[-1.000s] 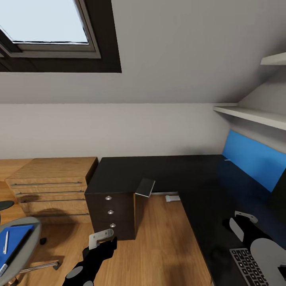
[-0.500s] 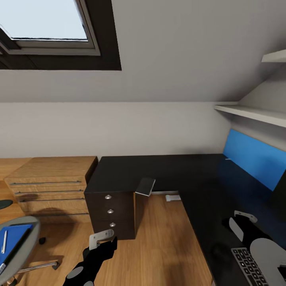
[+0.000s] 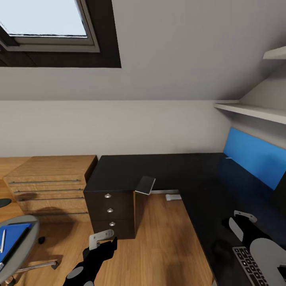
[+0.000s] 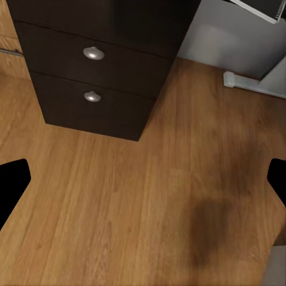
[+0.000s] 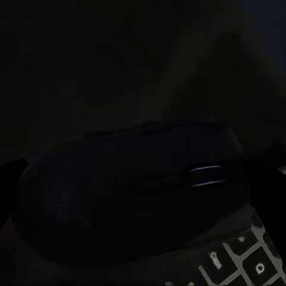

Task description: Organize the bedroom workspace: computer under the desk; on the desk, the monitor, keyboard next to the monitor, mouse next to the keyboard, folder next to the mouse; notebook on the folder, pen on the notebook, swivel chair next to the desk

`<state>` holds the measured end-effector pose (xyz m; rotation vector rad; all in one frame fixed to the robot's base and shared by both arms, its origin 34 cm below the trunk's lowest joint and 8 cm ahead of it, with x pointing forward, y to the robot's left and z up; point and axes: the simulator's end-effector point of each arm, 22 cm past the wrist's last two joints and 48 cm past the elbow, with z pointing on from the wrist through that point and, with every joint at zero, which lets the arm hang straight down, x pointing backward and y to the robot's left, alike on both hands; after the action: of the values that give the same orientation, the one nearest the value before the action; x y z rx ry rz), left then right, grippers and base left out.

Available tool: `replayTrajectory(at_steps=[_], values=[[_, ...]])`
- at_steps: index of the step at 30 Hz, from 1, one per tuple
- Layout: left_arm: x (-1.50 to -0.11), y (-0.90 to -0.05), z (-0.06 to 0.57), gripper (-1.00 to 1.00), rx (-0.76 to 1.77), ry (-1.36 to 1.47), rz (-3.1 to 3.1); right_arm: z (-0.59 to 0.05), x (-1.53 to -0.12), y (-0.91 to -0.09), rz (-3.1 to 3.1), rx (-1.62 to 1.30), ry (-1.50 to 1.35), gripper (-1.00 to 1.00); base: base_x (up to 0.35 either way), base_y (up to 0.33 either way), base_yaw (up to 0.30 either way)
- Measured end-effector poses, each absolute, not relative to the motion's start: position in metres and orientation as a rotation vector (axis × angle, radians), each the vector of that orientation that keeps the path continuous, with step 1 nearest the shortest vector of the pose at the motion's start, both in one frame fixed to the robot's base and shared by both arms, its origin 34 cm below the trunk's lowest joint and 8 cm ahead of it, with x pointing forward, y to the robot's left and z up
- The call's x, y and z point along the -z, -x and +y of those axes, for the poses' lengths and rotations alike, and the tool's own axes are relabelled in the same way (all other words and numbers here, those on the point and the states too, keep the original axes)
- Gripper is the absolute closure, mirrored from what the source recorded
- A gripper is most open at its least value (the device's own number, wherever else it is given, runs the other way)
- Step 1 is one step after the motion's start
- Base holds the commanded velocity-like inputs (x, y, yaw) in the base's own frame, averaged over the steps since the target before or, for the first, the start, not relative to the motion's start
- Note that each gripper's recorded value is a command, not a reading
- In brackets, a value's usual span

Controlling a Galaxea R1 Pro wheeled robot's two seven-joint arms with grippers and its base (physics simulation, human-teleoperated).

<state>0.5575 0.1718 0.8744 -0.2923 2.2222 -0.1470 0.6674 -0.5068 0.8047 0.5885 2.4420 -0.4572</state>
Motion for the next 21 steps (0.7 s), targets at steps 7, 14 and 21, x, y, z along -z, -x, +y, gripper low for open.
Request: replayTrajectory(at_steps=[7, 14, 21], values=[[-0.866, -0.558, 0.167, -1.00, 0.155, 0.280, 2.224, -0.507, -0.797, -0.669, 2.440, 0.457, -0.588, 1.00, 0.000, 0.000, 0.000], [-0.857, -0.558, 0.165, -1.00, 0.157, 0.276, 2.224, -0.507, -0.788, -0.671, 2.438, 0.458, -0.587, 1.00, 0.000, 0.000, 0.000], [-0.847, -0.559, 0.164, -1.00, 0.158, 0.274, 2.225, -0.507, -0.779, -0.672, 2.437, 0.457, -0.585, 1.00, 0.000, 0.000, 0.000]])
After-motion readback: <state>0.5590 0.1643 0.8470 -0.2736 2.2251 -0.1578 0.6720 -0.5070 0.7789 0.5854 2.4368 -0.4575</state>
